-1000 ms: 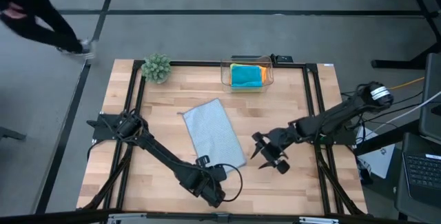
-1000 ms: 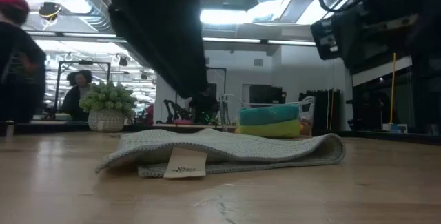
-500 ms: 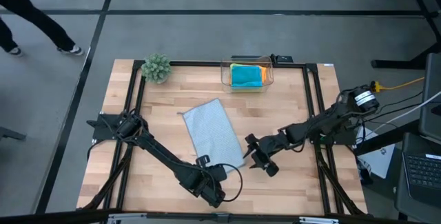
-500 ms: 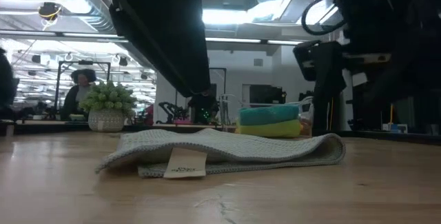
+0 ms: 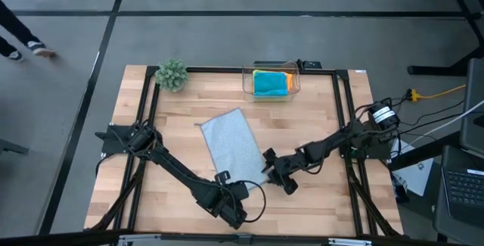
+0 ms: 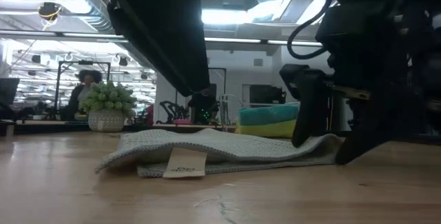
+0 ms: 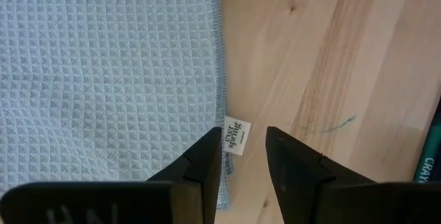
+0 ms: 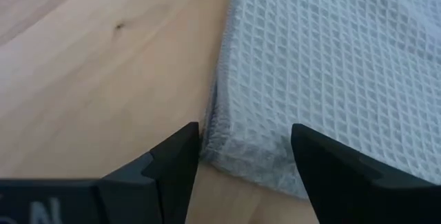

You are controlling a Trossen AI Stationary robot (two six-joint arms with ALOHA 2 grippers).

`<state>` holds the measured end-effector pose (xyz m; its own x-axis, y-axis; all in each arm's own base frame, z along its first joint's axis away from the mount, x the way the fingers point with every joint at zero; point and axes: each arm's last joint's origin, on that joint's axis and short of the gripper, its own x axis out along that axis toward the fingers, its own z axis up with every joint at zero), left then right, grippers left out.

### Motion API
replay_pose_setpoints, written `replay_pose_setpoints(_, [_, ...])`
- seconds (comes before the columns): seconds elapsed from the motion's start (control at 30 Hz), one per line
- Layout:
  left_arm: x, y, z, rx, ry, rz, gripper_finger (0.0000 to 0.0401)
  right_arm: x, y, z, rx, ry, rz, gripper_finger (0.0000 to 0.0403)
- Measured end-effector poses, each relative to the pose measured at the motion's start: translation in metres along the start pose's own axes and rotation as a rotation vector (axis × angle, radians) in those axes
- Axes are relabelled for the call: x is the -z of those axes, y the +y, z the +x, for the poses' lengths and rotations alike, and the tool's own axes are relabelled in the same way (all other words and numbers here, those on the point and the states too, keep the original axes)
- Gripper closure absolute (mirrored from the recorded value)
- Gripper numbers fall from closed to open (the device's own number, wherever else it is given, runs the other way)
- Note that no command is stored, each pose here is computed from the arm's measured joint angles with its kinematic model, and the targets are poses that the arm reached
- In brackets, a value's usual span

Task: Fold microfiber towels
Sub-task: Fold the gray microfiber cloth

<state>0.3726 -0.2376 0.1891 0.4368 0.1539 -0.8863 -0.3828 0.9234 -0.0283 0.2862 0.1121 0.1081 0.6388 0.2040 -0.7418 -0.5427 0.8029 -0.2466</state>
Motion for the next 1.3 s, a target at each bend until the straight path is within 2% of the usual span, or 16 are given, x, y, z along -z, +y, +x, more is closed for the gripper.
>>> replay_pose_setpoints(0.2, [-0.001,0.002,0.003,-0.002,0.013,-0.116,0.0292,0.002,0.001,0.002,-0.019,0.006,0.010,0.0170])
replay_pose_setpoints(0.33, [0.004,0.009,0.017,0.023,0.105,-0.167,0.0280,0.002,0.001,0.002,-0.021,0.009,0.019,0.0170])
replay_pose_setpoints(0.53, [0.015,0.021,0.036,0.003,0.161,-0.174,0.0253,0.003,0.001,0.002,-0.026,0.018,0.113,0.0170])
replay_pose_setpoints(0.63, [0.016,0.020,0.041,0.050,0.147,-0.173,0.0247,0.003,0.001,0.002,-0.026,0.019,0.113,0.0170])
replay_pose_setpoints(0.83, [0.019,0.019,0.048,0.110,0.116,-0.182,0.0246,0.004,0.001,0.003,-0.026,0.021,0.115,0.0170])
replay_pose_setpoints(1.2, [0.029,0.026,0.056,0.092,0.134,-0.172,0.0248,0.004,0.002,0.003,-0.027,0.027,0.168,0.0170])
replay_pose_setpoints(1.3, [0.030,0.026,0.056,0.083,0.130,-0.132,0.0249,0.005,0.002,0.003,-0.027,0.027,0.172,0.0170])
